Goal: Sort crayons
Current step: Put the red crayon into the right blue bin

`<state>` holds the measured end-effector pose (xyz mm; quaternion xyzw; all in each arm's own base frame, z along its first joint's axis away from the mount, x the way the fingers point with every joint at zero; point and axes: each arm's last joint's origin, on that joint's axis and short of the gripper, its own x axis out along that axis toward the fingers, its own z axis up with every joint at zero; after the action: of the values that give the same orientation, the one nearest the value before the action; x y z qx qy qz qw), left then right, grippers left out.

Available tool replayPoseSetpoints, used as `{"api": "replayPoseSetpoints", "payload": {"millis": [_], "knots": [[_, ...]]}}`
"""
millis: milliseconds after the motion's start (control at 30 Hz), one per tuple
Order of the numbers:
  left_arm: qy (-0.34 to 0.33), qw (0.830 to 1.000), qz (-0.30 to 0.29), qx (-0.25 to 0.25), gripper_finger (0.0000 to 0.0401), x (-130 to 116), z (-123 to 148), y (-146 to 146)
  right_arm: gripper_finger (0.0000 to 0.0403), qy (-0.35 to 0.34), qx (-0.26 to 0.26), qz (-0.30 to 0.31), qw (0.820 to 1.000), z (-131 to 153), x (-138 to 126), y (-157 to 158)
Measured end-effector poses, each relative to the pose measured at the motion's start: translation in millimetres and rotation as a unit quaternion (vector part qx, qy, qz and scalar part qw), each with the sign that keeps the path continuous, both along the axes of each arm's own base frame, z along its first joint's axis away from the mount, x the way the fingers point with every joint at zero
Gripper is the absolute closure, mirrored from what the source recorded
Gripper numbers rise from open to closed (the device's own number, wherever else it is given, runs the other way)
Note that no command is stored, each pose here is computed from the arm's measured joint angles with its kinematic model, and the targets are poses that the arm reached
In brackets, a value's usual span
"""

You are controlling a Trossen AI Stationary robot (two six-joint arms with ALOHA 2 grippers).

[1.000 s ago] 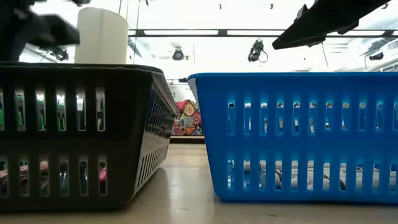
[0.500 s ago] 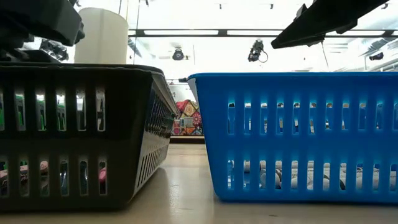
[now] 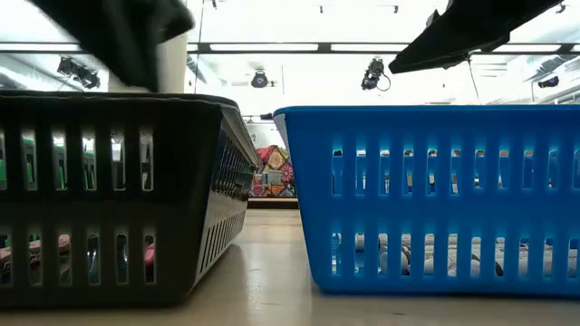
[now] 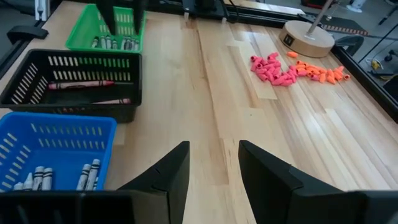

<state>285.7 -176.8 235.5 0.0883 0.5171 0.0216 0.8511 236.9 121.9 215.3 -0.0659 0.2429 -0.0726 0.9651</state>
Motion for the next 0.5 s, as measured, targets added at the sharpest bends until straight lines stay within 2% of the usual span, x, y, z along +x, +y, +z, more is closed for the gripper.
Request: {"api": "replayPoseSetpoints", "payload": {"millis": [133, 333, 500], "knots": [[-0.038, 0.999, 0.003, 0.039, 0.0257, 12, -6, 14, 0.0255, 0.0, -0.007, -0.008, 1.0, 0, 0, -1], [-0.057, 0.997, 0.005, 0.058, 0.0257, 29, -11, 41, 0.0255, -0.003, -0.027, -0.037, 0.999, -8, -3, -5], [-0.084, 0.994, 0.008, 0.066, 0.0257, 43, -7, 58, 0.0255, -0.002, -0.018, -0.057, 0.998, -13, -5, -9]]}}
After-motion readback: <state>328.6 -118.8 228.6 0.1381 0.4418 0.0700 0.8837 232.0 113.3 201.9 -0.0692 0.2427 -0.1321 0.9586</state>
